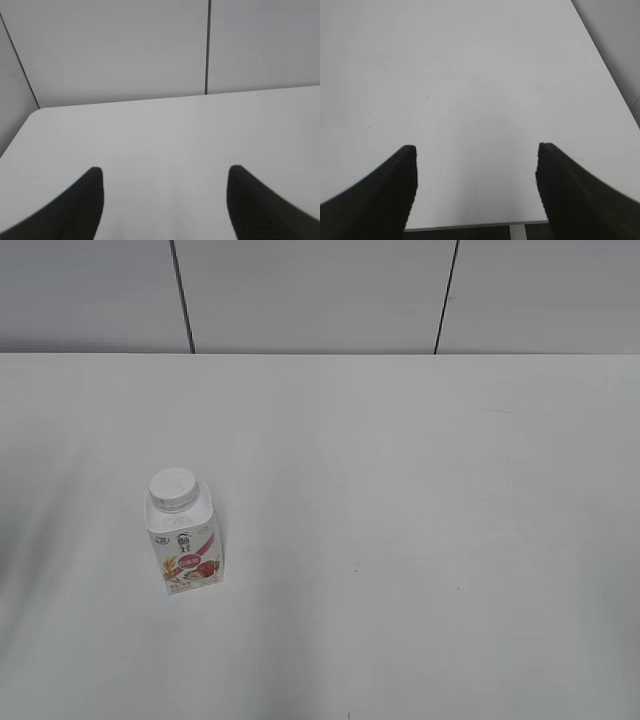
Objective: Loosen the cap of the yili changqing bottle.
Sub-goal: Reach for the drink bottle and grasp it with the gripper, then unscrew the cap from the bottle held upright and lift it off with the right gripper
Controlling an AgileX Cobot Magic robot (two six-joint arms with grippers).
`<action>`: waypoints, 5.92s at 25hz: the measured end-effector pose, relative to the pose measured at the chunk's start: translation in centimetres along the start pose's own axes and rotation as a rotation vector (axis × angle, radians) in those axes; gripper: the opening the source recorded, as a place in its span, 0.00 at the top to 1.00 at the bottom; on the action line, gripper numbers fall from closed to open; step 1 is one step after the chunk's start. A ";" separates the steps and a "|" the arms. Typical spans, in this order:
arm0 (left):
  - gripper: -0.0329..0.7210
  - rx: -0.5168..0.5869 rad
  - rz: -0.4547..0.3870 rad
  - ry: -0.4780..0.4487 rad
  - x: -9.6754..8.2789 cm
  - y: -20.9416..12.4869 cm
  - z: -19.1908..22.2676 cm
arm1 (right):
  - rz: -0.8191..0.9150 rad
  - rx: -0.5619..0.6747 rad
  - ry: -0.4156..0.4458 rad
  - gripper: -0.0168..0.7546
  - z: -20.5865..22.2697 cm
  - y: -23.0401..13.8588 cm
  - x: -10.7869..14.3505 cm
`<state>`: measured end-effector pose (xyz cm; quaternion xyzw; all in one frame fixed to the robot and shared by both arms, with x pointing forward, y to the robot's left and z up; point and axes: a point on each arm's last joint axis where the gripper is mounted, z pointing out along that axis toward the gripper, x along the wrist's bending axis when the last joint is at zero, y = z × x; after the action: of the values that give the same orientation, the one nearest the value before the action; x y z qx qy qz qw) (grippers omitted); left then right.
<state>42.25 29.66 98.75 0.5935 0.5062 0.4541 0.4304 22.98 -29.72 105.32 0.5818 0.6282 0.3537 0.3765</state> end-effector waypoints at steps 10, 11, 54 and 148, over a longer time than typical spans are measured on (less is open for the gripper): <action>0.33 0.090 0.132 -0.216 -2.0 -3.7 3.4 | 0.002 0.000 0.004 0.22 0.0 0.0 0.0; 0.33 0.094 0.125 -0.234 -2.1 -4.0 3.7 | 0.002 0.000 0.005 0.22 0.0 0.0 0.0; 0.19 0.231 -0.019 -0.892 -8.5 -12.6 7.8 | 0.004 -0.001 0.007 0.22 0.0 0.0 0.1; 0.40 0.216 0.087 -1.001 -11.1 -13.5 7.4 | -0.188 0.875 0.535 0.34 26.8 17.8 22.2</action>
<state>45.82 19.90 82.86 0.7997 0.2570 0.0771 0.5371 54.06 -6.14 107.21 0.5152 0.8409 0.1591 -0.0454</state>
